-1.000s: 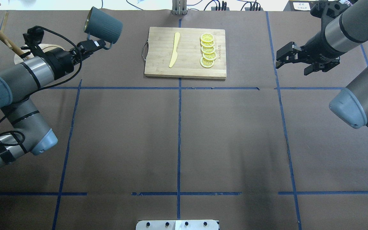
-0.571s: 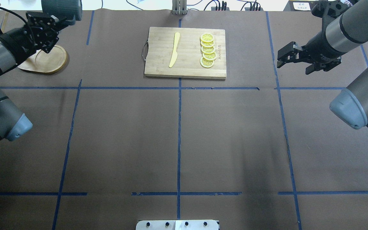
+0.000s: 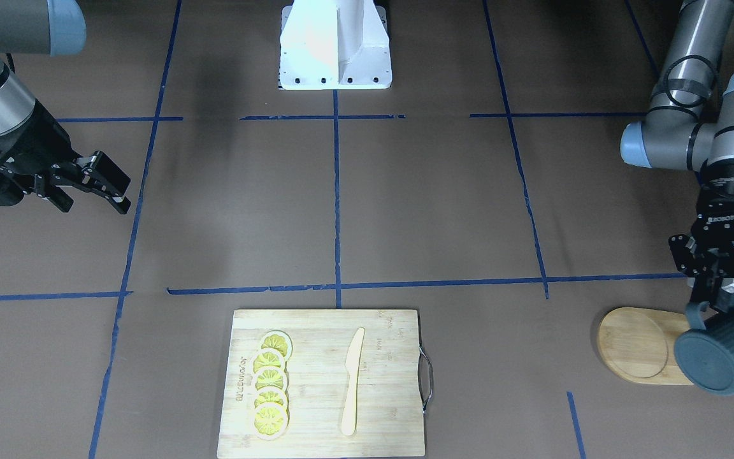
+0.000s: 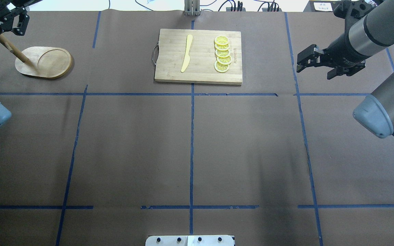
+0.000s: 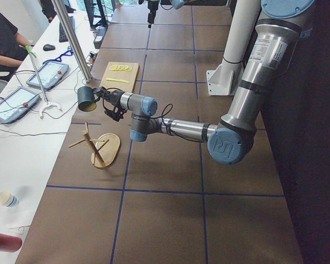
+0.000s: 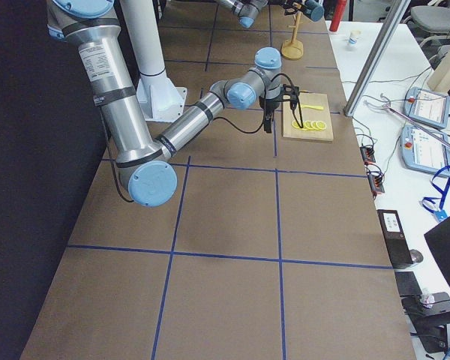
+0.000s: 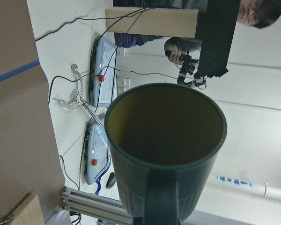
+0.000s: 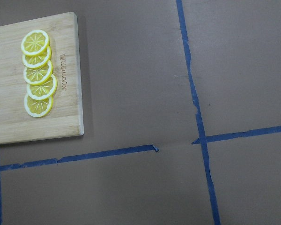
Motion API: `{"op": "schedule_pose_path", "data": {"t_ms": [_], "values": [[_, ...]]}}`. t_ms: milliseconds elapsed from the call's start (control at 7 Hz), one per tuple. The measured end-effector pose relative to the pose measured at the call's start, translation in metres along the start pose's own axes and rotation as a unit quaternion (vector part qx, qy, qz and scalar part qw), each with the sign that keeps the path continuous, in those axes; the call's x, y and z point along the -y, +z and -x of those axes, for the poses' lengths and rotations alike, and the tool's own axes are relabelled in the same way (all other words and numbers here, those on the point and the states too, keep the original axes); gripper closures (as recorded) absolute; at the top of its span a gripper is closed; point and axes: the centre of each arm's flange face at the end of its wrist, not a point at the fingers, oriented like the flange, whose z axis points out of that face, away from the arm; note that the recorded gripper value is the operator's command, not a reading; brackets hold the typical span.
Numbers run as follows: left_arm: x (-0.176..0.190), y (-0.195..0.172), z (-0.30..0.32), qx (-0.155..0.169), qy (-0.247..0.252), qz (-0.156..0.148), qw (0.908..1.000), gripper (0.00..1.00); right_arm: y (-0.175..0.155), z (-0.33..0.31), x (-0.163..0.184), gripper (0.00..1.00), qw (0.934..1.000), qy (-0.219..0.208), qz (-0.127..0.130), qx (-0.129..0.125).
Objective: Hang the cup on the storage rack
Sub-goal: 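Hook the mug handle onto a rack peg with the left gripper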
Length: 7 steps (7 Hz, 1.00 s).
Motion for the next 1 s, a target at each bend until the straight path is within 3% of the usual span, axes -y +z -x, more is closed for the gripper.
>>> {"op": "schedule_pose_path", "data": {"t_ms": [429,1000], "values": [[0.014,-0.010,-0.006,0.012,-0.069,0.003,0.9976,1.00,-0.003,0.002,-0.001,0.00,1.0000,-0.001,-0.001,0.002],[0.044,-0.022,-0.009,0.007,-0.086,0.001,0.9963,0.99,-0.004,0.002,-0.002,0.00,1.0000,-0.002,-0.002,0.003]]}}
